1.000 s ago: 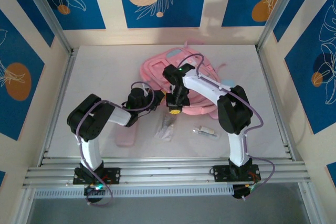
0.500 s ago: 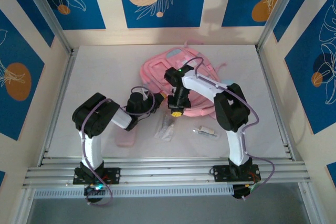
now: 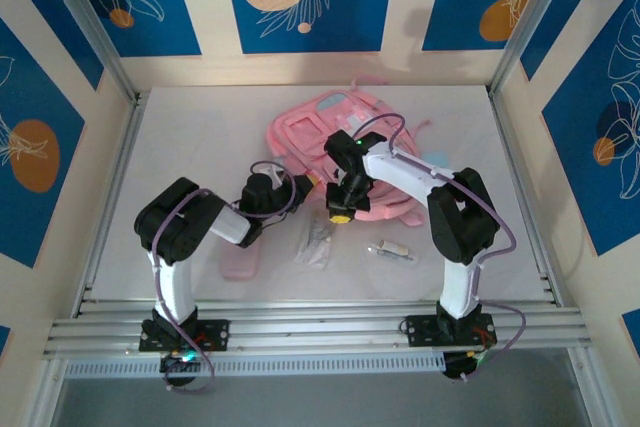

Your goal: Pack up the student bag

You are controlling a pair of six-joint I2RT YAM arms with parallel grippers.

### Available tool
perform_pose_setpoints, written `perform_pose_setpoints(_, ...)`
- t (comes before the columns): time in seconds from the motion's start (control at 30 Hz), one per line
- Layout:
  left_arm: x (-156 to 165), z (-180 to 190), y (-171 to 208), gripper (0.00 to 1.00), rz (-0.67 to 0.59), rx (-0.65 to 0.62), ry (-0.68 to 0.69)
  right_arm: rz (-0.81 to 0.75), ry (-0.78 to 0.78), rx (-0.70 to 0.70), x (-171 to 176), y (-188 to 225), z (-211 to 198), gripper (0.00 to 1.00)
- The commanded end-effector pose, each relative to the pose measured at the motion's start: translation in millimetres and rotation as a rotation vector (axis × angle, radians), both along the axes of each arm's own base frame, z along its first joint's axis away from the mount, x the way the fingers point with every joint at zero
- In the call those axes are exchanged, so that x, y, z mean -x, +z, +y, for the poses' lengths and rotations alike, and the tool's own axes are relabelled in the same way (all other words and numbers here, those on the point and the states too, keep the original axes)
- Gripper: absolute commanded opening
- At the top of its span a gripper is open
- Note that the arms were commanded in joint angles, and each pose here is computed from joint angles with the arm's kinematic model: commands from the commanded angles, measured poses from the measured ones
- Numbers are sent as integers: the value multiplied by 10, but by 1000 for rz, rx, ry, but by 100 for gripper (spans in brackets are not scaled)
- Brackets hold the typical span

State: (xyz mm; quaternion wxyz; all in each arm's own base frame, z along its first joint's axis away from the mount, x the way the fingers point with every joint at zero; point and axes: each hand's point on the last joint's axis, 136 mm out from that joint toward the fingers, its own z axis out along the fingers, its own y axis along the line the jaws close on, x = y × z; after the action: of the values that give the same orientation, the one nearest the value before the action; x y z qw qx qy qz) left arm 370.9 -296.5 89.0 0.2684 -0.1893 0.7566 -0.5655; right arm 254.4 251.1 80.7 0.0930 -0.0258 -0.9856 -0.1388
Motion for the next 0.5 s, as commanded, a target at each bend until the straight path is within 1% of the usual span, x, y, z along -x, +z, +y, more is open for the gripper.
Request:
perform_pose_setpoints(0.0,-432,480,36,0,-36,-55,222,144,-30,96,440,207,-176,0)
perform_pose_setpoints(0.13,-399,391,105,0,-35,-19,204,76,26,9,257,299,306,0)
perform_pose_setpoints(0.23,-373,371,124,0,-32,-11,197,89,40,0,221,285,436,0)
perform_pose_setpoints(0.33,-367,413,134,0,-39,-15,213,136,51,88,326,190,252,0)
perform_pose_setpoints(0.47,-399,447,141,0,-45,-10,232,210,65,223,578,98,-151,0)
